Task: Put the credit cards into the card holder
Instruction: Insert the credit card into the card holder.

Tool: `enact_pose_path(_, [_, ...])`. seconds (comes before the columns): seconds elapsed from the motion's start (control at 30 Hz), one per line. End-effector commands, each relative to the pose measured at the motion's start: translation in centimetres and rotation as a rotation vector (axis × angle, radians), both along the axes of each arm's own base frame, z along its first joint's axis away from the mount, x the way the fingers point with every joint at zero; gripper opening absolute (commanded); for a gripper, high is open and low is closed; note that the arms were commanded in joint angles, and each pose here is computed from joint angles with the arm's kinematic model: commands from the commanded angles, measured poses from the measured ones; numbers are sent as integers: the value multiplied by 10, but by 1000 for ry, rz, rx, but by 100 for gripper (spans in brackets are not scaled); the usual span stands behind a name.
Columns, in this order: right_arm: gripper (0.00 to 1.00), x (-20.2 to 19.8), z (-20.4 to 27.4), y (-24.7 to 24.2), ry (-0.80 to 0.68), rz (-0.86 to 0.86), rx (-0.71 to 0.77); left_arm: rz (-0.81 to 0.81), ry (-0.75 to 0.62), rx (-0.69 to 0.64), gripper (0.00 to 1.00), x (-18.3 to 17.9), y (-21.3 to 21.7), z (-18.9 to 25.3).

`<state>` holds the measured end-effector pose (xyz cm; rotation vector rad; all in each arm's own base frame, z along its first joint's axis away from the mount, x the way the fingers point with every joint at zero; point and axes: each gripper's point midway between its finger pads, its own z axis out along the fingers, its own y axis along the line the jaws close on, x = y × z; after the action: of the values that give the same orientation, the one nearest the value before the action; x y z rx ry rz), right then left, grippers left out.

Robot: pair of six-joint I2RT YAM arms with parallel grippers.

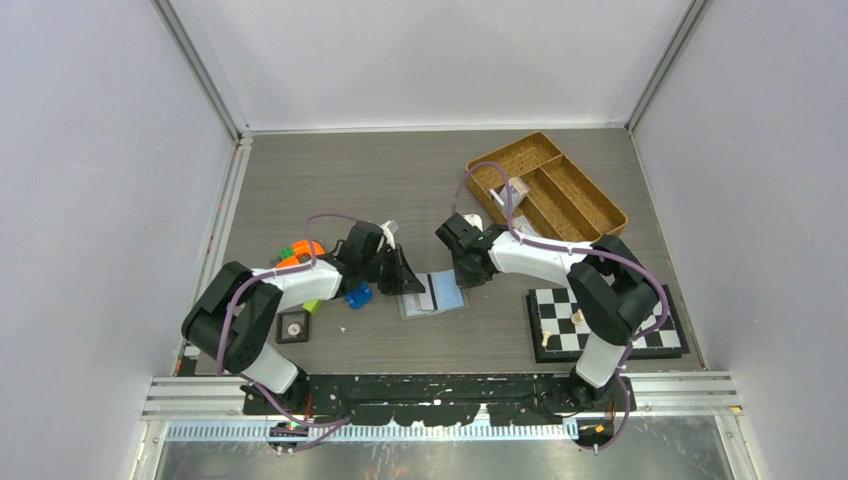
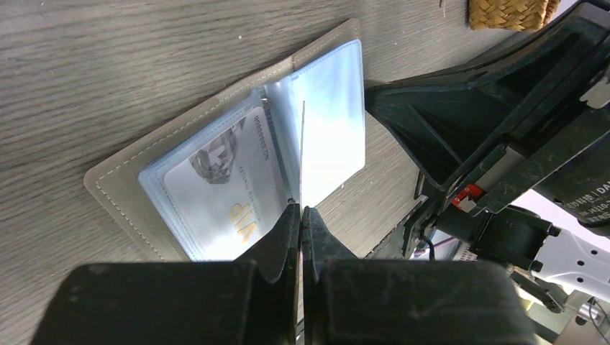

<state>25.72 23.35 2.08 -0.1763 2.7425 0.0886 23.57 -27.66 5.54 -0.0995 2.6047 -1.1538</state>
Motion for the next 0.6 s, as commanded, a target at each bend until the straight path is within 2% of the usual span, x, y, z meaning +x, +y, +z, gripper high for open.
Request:
enact_pose_path(0.0, [11, 5, -4, -1, -12, -32, -28, 28, -7, -54, 0, 4, -6, 4])
enact_pose_path(0.57, [7, 4, -5, -5, -7, -44, -44, 47, 26, -36, 0, 4, -5, -14])
